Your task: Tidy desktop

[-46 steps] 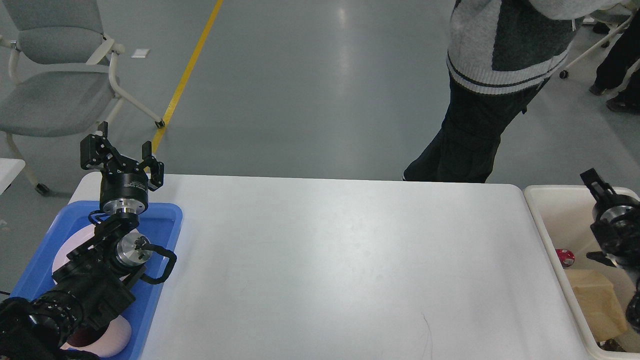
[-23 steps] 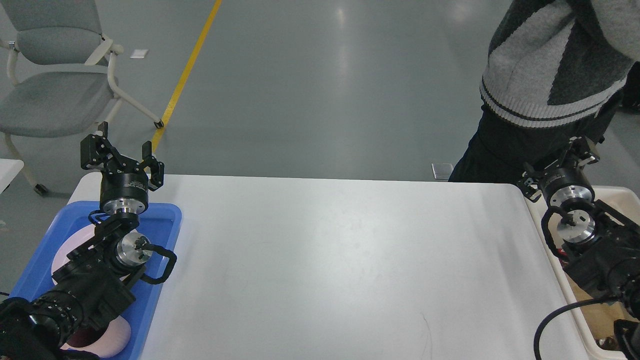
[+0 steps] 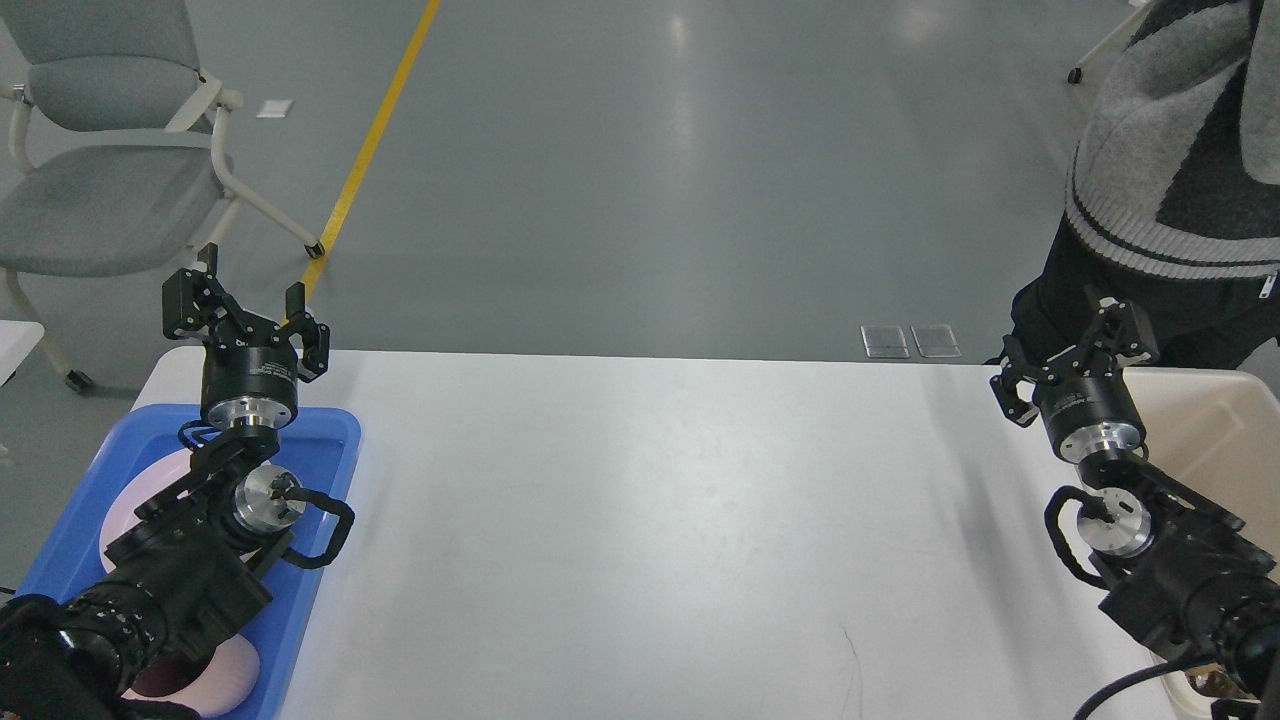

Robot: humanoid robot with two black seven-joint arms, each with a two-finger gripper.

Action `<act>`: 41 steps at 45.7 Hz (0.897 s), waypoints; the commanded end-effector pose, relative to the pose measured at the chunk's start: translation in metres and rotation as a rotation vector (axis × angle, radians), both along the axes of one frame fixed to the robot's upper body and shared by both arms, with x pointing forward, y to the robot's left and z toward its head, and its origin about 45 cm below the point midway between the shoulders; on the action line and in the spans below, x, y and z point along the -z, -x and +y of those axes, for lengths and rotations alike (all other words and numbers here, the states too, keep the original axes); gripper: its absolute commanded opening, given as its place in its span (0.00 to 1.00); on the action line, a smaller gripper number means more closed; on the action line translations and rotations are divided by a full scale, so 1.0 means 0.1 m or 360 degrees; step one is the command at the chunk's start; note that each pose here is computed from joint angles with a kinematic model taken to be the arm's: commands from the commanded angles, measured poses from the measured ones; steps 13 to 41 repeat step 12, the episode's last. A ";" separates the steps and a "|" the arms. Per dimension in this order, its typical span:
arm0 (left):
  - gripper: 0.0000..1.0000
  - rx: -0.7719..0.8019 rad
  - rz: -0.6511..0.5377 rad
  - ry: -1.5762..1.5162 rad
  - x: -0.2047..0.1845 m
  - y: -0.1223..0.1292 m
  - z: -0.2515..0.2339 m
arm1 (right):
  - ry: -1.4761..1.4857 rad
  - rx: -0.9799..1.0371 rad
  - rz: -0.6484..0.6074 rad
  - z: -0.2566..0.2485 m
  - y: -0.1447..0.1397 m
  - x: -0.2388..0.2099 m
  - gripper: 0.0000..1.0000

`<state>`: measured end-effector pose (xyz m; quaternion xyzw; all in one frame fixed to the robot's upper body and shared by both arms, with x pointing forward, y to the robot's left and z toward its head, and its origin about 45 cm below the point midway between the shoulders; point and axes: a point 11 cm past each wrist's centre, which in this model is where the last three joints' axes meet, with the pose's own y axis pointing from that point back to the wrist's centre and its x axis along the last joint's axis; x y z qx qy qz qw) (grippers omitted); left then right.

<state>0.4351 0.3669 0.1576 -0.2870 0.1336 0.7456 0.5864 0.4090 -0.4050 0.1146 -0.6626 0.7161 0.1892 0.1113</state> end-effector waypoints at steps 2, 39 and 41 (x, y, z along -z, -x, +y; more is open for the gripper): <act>0.96 0.0000 0.0000 0.0000 0.00 0.00 0.00 | 0.0050 -0.0048 0.0022 0.03 -0.01 0.01 1.00; 0.96 0.0000 0.0000 0.0000 0.00 0.00 0.00 | 0.0076 -0.0091 0.0038 0.08 -0.01 0.03 1.00; 0.96 0.0000 0.0000 0.0000 0.00 0.00 0.00 | 0.0076 -0.0091 0.0038 0.08 -0.01 0.03 1.00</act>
